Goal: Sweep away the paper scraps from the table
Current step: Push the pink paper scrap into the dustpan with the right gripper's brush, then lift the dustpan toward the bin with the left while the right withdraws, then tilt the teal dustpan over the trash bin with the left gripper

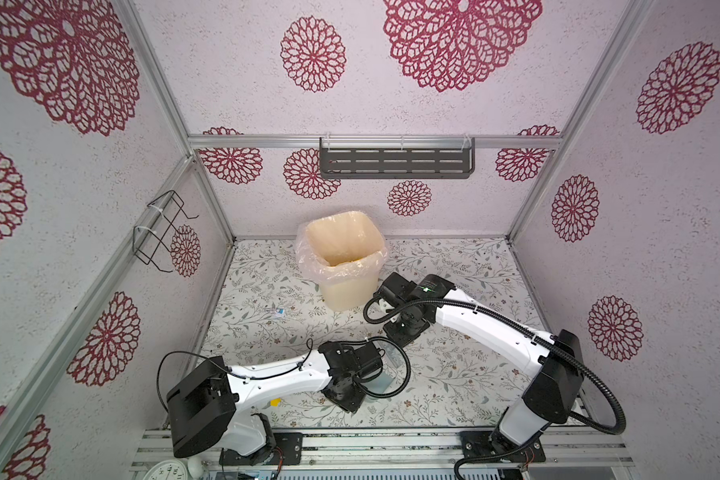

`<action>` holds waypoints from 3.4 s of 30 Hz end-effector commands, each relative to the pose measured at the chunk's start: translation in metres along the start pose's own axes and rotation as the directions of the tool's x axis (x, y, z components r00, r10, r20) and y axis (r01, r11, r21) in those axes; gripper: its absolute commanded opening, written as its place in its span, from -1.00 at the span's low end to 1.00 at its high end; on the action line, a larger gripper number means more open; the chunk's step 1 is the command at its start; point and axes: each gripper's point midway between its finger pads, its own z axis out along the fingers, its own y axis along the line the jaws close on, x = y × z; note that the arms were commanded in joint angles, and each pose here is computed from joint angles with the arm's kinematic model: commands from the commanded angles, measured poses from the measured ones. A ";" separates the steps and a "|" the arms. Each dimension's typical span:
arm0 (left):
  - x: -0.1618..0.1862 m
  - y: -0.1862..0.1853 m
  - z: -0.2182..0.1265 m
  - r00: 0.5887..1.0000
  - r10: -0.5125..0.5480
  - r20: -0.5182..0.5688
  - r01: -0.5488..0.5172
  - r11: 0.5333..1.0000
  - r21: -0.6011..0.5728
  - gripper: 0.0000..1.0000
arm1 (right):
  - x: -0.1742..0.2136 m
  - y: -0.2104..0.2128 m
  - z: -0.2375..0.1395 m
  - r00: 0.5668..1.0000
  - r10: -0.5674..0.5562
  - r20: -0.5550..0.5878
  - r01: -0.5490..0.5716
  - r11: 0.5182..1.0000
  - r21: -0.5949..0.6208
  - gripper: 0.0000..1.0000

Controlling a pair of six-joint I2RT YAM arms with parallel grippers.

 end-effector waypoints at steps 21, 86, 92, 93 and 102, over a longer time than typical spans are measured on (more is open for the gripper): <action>-0.021 0.008 -0.018 0.982 0.011 0.189 -0.009 1.000 -0.011 -1.00 | 0.011 -0.014 -0.060 0.984 0.110 0.137 -0.096 0.990 -0.104 -1.00; -0.123 0.158 -0.316 0.811 -0.127 0.572 0.233 0.966 -0.115 -1.00 | 0.028 -0.108 -0.051 0.826 0.476 0.302 -0.399 0.872 -0.284 -1.00; -0.150 0.185 -0.303 0.863 -0.085 0.498 0.209 0.958 -0.198 -1.00 | 0.028 -0.112 -0.055 0.825 0.475 0.307 -0.401 0.874 -0.275 -1.00; -0.154 0.188 -0.303 0.865 -0.076 0.496 0.208 0.954 -0.217 -1.00 | 0.028 -0.112 -0.055 0.824 0.476 0.306 -0.401 0.873 -0.276 -1.00; -0.170 0.227 -0.302 0.919 0.049 0.391 0.169 0.848 -0.503 -1.00 | 0.031 -0.115 -0.052 0.831 0.478 0.285 -0.408 0.871 -0.273 -1.00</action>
